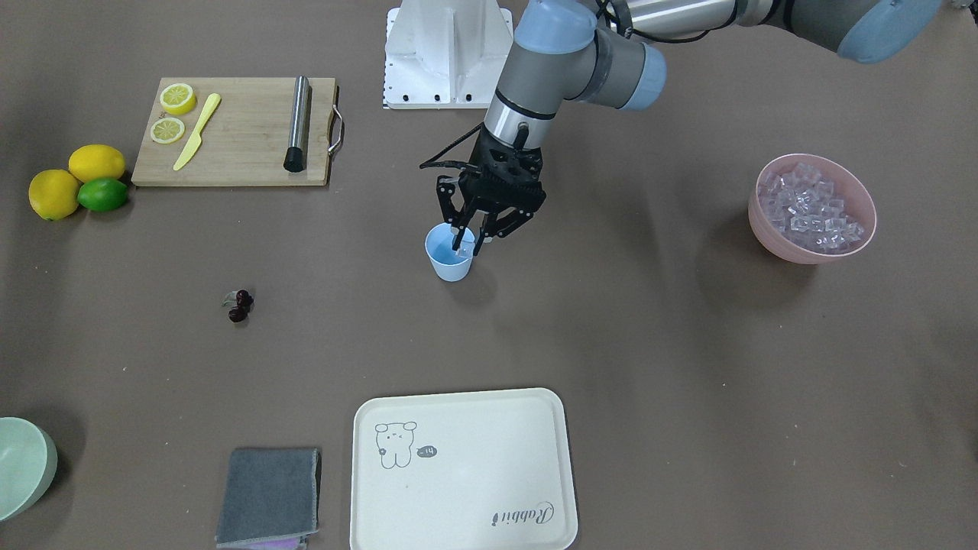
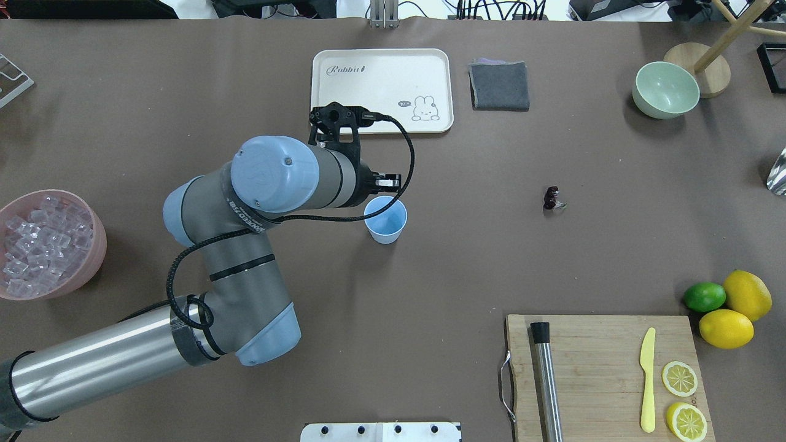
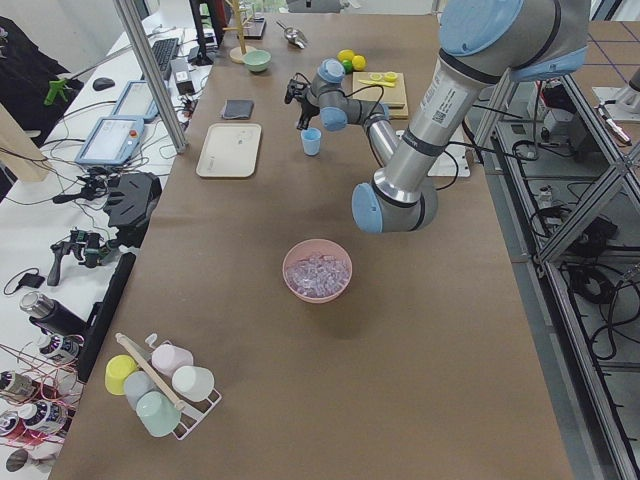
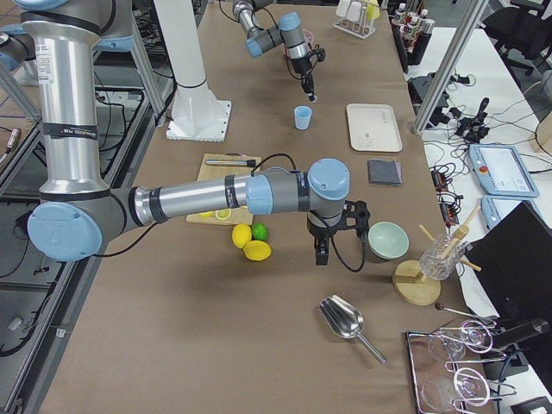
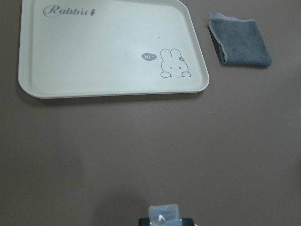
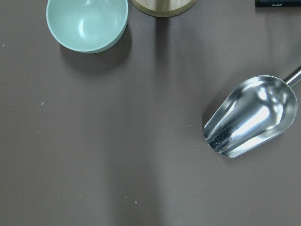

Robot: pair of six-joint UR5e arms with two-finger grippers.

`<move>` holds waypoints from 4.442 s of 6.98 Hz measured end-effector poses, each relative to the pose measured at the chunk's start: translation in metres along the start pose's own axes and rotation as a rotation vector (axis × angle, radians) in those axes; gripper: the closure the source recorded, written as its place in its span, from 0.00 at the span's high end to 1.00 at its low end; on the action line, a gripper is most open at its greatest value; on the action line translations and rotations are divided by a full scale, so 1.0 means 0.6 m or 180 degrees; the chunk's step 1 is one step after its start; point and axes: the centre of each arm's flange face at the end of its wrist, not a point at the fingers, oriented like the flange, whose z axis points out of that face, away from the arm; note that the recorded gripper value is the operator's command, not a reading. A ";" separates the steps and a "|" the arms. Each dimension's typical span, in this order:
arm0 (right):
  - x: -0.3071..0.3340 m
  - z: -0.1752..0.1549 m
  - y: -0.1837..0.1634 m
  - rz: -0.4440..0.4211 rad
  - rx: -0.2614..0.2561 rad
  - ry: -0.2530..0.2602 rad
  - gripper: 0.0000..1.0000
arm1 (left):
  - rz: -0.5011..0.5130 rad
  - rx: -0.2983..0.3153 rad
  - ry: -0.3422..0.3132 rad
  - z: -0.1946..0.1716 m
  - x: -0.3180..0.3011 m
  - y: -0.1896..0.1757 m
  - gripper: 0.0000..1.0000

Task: Put ice and cherries in cup
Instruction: 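Carry the ice cube with the left gripper over the blue cup, then open the left gripper to drop the ice cube into the blue cup, then move the left gripper back to the pink ice bowl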

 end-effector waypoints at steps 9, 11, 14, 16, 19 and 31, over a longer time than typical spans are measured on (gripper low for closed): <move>-0.016 -0.009 -0.014 -0.0050 0.0038 -0.0028 1.00 | 0.0019 -0.0116 -0.0003 0.008 -0.008 0.044 0.67; -0.026 -0.016 -0.025 -0.0060 0.0070 -0.0032 1.00 | -0.0101 -0.0108 -0.0002 0.007 -0.008 0.046 0.98; -0.032 -0.021 -0.030 -0.0035 0.0089 -0.0035 1.00 | -0.0147 0.0014 0.0068 -0.036 -0.019 0.048 0.98; -0.033 -0.020 -0.031 -0.0035 0.0088 -0.0036 1.00 | -0.0041 0.0075 0.0042 -0.090 -0.076 0.036 0.98; -0.046 -0.012 -0.035 -0.0085 0.0059 -0.0036 1.00 | 0.0528 0.0045 -0.0433 -0.206 -0.173 -0.019 0.98; -0.084 -0.002 -0.055 -0.0112 0.0042 0.0004 1.00 | 0.0801 -0.0281 -0.1142 -0.387 -0.878 -0.017 0.98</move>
